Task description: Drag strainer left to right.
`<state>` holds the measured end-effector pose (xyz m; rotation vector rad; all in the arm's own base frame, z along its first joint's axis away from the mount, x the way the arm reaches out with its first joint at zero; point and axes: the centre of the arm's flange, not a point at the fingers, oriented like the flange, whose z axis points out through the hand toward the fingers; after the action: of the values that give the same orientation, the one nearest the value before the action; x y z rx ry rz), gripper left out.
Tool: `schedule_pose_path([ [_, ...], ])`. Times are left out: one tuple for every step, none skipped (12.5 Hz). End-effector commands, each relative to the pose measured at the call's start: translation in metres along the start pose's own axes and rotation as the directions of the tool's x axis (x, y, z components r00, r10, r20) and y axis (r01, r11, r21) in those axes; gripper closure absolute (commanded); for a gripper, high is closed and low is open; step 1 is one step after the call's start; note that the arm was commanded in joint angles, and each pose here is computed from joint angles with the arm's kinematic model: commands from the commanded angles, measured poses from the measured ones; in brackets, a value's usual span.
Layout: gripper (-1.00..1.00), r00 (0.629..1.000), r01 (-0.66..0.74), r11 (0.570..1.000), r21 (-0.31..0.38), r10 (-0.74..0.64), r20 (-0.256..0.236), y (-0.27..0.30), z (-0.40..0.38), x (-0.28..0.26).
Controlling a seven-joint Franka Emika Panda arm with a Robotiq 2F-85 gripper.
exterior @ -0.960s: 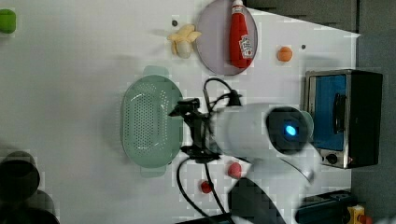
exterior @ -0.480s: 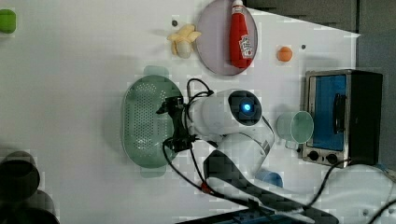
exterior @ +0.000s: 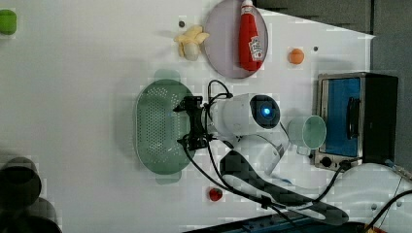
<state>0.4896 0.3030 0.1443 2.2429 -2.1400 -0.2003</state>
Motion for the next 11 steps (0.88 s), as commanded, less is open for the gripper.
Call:
schedule_pose_path([
  [-1.00,0.998,-0.048,0.999,0.026,0.049,-0.031,0.006,-0.008,0.020],
  [-1.00,0.998,-0.048,0.998,0.036,0.049,-0.030,0.008,-0.012,0.028],
  [-1.00,0.998,-0.051,0.998,0.044,0.053,-0.030,0.011,-0.015,0.037],
  [-1.00,0.998,-0.057,0.997,0.047,0.059,-0.035,0.014,-0.018,0.047],
  [-1.00,0.997,-0.064,0.997,0.052,0.066,-0.037,0.017,-0.020,0.056],
  [-1.00,0.996,-0.076,0.996,0.047,0.078,-0.044,0.020,-0.021,0.067],
  [-1.00,0.995,-0.083,0.996,0.044,0.085,-0.049,0.023,-0.021,0.078],
  [-1.00,0.996,-0.075,0.996,0.039,0.077,-0.055,0.025,-0.020,0.089],
  [-1.00,0.996,-0.063,0.997,0.041,0.065,-0.055,0.025,-0.019,0.100],
  [-1.00,0.997,-0.058,0.997,0.045,0.060,-0.055,0.025,-0.019,0.113],
  [-1.00,0.997,-0.059,0.997,0.053,0.061,-0.053,0.024,-0.018,0.126],
])
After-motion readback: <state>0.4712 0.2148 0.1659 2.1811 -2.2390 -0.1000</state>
